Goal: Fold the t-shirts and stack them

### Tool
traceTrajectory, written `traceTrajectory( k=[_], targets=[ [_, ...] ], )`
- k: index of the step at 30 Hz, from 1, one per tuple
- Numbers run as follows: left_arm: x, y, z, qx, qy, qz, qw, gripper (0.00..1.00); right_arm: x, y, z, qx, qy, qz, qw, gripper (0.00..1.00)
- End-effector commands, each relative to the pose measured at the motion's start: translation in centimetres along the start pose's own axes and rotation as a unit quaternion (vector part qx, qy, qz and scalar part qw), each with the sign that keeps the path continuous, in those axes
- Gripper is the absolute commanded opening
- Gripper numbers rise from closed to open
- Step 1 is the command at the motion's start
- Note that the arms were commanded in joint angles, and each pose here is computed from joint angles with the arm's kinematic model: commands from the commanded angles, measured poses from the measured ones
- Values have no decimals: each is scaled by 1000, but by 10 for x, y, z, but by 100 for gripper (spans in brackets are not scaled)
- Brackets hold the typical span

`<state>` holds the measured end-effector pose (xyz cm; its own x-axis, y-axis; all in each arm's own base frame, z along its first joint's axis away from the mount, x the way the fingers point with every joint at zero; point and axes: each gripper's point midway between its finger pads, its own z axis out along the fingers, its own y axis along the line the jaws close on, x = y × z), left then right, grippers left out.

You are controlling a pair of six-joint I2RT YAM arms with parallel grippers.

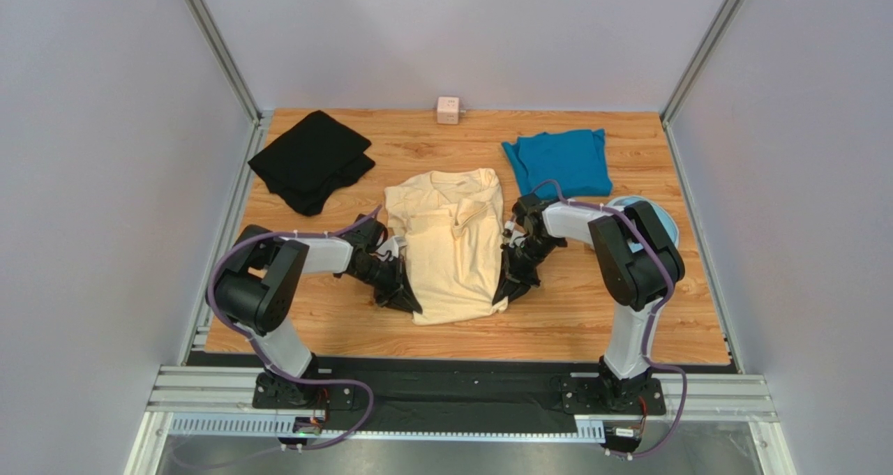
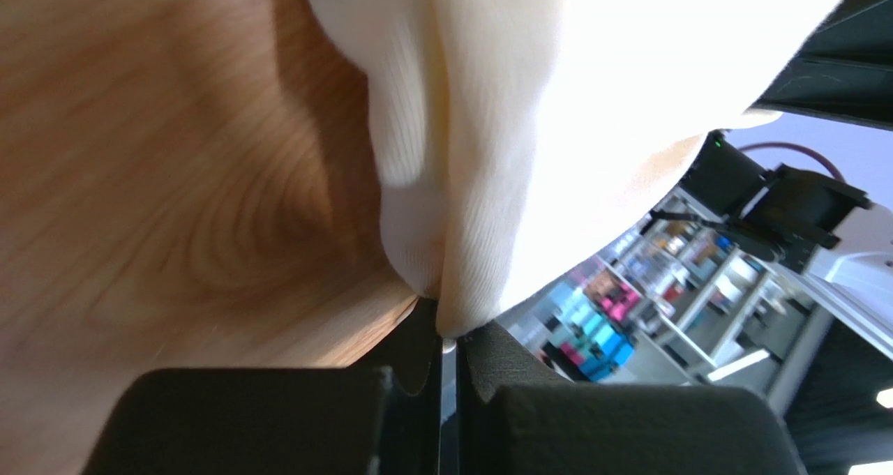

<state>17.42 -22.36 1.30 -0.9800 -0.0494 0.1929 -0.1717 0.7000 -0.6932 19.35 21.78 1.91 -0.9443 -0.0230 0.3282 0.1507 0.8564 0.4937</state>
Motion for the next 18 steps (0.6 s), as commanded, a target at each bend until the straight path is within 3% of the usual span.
traceTrajectory(
  k=[1, 10, 18],
  targets=[
    [-12, -2, -19, -37, -62, 49, 996, 0, 2, 14, -13, -16, -16, -14, 1000, 0],
    [-36, -63, -78, -32, -154, 100, 983, 0, -6, 67, -76, -40, -75, -64, 994, 0],
    [-77, -74, -102, -65, -214, 92, 970, 0, -47, 114, -119, -47, -145, -106, 983, 0]
  ],
)
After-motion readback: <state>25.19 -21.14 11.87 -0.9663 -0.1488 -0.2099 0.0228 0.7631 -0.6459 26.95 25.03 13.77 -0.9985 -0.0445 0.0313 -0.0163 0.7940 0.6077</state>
